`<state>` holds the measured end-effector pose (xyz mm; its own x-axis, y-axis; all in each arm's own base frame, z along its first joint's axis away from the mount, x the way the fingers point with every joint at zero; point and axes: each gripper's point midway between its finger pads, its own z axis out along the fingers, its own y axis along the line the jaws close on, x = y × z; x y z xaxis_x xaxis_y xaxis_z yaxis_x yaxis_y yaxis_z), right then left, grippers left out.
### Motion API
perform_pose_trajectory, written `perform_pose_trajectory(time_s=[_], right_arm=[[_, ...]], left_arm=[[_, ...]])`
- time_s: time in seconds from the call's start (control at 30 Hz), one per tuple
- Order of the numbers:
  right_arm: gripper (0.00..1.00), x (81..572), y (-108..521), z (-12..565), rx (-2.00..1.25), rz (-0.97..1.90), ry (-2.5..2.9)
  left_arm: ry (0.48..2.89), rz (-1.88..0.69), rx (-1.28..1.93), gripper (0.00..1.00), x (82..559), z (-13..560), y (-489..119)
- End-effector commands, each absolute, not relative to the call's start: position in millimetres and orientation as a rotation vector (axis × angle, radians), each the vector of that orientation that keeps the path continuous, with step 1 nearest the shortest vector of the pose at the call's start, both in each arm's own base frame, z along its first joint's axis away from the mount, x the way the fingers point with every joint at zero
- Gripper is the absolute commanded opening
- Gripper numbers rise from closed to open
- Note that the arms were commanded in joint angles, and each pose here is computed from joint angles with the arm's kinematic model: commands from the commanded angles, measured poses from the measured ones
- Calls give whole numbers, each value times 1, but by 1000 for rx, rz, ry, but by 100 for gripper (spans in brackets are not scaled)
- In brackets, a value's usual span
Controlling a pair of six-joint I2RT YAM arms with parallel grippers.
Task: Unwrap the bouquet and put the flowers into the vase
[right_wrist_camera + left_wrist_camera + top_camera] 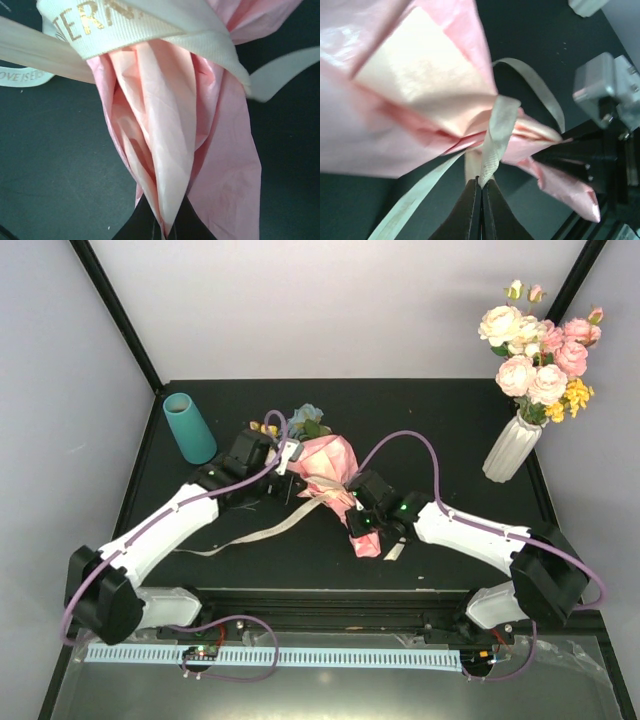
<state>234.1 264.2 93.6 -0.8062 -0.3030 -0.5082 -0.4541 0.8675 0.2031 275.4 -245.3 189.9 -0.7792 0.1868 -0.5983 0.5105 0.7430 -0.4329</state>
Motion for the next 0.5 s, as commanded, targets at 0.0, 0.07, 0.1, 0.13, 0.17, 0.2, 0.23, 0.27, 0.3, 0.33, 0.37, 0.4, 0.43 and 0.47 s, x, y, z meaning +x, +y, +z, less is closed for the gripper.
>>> perform_pose_trajectory(time_s=[0.0, 0.07, 0.1, 0.13, 0.17, 0.2, 0.23, 0.27, 0.3, 0.33, 0.37, 0.4, 0.43, 0.47], right_arm=[[2, 250, 253, 97, -429, 397, 2583], [2, 252, 251, 96, -412, 400, 2589], [2, 252, 251, 95, -407, 401, 2592], [2, 253, 251, 95, -405, 402, 2593], [2, 253, 251, 95, -404, 402, 2594], [2, 253, 251, 94, -398, 398, 2599], [2, 253, 249, 93, -392, 392, 2603], [2, 254, 248, 92, -382, 386, 2609], [2, 254, 247, 91, -379, 384, 2612], [2, 254, 246, 91, -373, 383, 2615], [2, 254, 245, 90, -367, 379, 2619], [2, 255, 244, 89, -362, 372, 2625], [2, 255, 243, 88, -358, 364, 2630], [2, 256, 242, 87, -352, 358, 2634]], left_arm=[[2443, -737, 448, 2, 272, 184, -214], [2442, -712, 416, 2, 273, 185, -202], [2443, -699, 401, 2, 273, 185, -196], [2441, -684, 384, 2, 274, 186, -189], [2443, -668, 365, 2, 274, 186, -182], [2444, -648, 340, 2, 275, 186, -175], [2445, -624, 314, 2, 276, 186, -166], [2450, -600, 292, 1, 277, 184, -158], [2456, -571, 276, 2, 277, 183, -150], [2465, -535, 257, 2, 277, 182, -142], [2472, -502, 239, 1, 277, 181, -134], [2478, -460, 217, 2, 278, 180, -125], [2480, -426, 192, 2, 278, 180, -115], [2483, -397, 165, 2, 278, 179, -106]])
